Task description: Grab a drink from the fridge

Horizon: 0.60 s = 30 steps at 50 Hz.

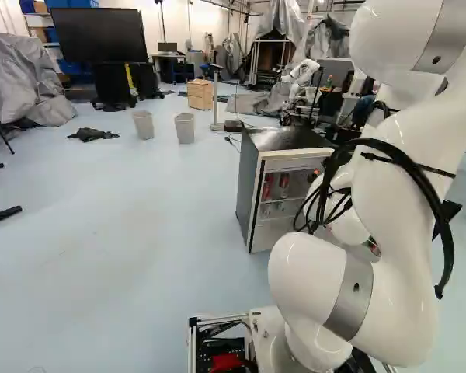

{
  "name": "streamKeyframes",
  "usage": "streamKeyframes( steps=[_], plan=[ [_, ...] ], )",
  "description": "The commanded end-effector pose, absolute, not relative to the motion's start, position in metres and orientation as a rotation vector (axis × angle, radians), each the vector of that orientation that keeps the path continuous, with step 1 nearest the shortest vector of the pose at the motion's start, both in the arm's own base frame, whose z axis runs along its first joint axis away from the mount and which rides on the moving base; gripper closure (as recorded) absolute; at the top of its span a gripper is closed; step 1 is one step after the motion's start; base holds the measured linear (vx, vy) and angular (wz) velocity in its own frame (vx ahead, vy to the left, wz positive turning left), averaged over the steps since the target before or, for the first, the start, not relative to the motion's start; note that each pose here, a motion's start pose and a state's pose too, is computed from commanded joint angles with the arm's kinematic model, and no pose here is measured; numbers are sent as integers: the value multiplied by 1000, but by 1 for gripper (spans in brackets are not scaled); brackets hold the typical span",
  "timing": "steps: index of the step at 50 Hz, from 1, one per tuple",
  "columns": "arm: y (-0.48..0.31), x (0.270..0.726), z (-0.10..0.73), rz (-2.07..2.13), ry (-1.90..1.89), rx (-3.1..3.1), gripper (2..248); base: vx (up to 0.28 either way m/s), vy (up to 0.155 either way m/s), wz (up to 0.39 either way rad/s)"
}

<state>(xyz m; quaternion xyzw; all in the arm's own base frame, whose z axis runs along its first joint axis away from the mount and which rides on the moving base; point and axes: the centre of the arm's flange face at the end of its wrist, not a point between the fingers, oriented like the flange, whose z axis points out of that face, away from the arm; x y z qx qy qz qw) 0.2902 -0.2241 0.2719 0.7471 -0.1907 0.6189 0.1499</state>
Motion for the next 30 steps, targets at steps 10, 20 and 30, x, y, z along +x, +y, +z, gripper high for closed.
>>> streamKeyframes(
  steps=[10, 20, 30],
  plan=[
    [-225, 313, 259, 1837, -439, 2230, 3, 0, 0, 0],
    [-227, 335, 245, 1895, -324, 2305, 3, 0, 0, 0],
    [-227, 353, 231, 1947, -211, 2372, 3, 0, 0, 0]
  ],
)
